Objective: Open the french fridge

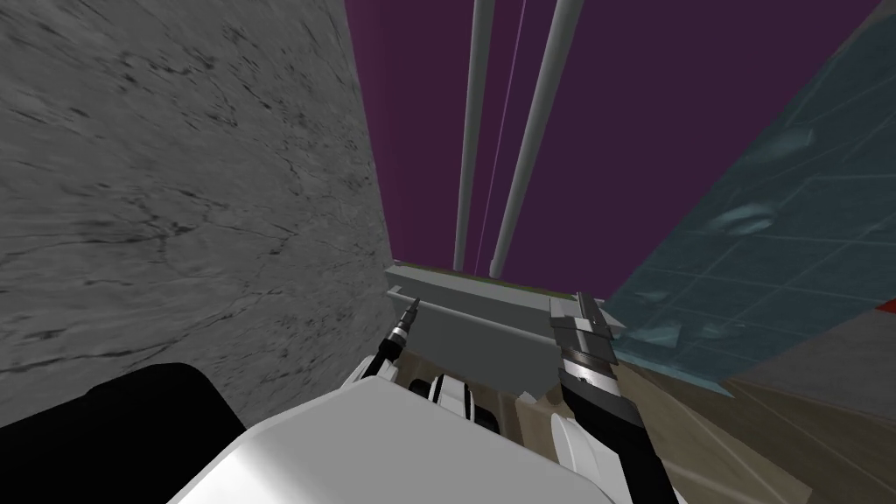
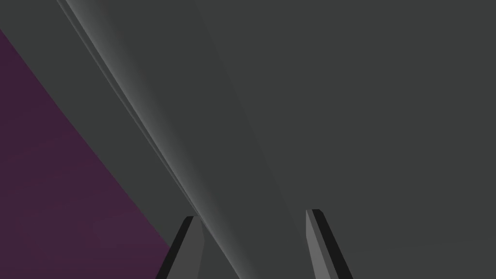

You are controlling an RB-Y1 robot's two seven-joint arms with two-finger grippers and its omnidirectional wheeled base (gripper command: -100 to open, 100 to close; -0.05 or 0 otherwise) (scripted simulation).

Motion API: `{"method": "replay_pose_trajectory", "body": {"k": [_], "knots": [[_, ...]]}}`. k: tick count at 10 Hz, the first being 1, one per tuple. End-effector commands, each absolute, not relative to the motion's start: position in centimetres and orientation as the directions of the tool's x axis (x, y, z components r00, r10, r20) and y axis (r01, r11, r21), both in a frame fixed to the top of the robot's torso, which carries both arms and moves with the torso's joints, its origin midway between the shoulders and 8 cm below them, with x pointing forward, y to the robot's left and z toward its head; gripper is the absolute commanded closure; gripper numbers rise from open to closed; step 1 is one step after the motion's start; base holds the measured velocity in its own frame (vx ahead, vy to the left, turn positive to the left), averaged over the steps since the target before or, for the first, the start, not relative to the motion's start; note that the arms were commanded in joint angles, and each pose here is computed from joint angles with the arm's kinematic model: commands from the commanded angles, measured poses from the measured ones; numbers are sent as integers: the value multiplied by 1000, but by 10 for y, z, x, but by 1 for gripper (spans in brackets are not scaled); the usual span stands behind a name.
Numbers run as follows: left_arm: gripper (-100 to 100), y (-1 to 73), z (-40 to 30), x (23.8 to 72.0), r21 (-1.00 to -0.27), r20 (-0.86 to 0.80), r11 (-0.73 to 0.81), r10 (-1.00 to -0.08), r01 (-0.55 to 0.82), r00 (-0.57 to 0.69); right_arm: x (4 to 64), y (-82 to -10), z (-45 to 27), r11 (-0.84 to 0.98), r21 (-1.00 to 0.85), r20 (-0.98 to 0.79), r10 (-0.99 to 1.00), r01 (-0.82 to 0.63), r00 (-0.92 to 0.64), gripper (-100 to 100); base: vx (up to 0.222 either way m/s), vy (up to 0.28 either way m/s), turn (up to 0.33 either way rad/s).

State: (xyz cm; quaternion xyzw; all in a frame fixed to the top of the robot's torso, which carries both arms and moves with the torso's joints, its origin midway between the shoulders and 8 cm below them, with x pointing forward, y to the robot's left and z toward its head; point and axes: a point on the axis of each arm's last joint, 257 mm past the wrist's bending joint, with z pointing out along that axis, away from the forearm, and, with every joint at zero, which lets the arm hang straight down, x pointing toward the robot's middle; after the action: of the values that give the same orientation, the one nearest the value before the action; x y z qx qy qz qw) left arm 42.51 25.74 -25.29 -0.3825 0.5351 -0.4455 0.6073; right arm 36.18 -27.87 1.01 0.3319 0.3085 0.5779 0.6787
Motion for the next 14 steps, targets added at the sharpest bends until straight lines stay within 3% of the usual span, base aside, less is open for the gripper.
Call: {"method": "replay_pose_trajectory", "body": {"k": [1,14], "knots": [[100,256,-256,420,-943,-309,309,-951,123,23,362,-279,10,112,807,-35,989,-580,142,0,-127,-9,28],[100,248,-257,396,-944,-308,305,-951,127,-2,362,-279,10,112,807,-35,989,-580,142,0,-174,5,17]]}}
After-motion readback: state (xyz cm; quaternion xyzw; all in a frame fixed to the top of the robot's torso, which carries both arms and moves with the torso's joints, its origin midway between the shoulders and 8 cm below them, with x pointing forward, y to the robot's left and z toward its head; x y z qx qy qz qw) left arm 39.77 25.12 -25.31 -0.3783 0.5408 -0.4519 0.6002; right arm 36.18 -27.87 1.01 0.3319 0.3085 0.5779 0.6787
